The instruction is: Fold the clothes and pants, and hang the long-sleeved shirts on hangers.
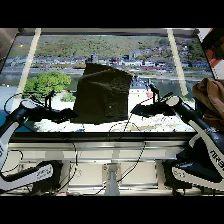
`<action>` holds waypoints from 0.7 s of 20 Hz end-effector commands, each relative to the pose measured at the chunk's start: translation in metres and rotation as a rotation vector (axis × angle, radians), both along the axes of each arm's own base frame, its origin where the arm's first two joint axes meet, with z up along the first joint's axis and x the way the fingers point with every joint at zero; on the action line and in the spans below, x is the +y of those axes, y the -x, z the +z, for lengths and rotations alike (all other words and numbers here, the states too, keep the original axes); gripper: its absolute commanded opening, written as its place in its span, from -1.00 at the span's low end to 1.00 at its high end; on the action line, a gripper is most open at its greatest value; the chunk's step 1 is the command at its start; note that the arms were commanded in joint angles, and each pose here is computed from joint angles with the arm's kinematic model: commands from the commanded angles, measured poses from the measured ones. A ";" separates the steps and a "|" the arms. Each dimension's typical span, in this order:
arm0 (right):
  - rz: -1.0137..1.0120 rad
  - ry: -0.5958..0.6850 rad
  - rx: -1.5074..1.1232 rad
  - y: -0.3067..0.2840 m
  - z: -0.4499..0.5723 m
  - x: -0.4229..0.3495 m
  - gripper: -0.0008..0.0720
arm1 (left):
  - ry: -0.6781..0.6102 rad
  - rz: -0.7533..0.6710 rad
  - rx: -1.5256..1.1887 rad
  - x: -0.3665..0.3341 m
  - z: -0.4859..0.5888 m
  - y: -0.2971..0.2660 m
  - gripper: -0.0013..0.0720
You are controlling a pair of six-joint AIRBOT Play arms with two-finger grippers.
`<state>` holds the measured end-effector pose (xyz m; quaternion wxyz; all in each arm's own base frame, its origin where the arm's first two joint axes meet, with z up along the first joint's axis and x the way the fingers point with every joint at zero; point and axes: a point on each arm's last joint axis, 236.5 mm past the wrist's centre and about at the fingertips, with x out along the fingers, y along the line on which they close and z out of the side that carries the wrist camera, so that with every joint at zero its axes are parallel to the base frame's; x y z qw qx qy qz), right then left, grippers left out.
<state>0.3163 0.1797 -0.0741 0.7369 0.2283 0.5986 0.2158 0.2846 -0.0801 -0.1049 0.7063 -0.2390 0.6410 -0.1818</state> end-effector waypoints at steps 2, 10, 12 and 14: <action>-0.023 0.007 -0.027 -0.008 0.001 -0.001 0.45 | 0.006 -0.006 0.044 -0.001 -0.011 0.006 0.96; -0.128 -0.038 0.049 -0.009 0.002 0.002 0.45 | 0.124 -0.002 0.015 -0.022 0.001 -0.001 0.67; -0.145 -0.067 0.072 -0.009 0.001 0.007 0.45 | 0.149 0.023 0.006 -0.026 0.006 -0.007 0.67; -0.152 -0.073 0.117 -0.004 -0.009 0.014 0.45 | 0.148 0.009 -0.005 -0.026 0.006 -0.007 0.67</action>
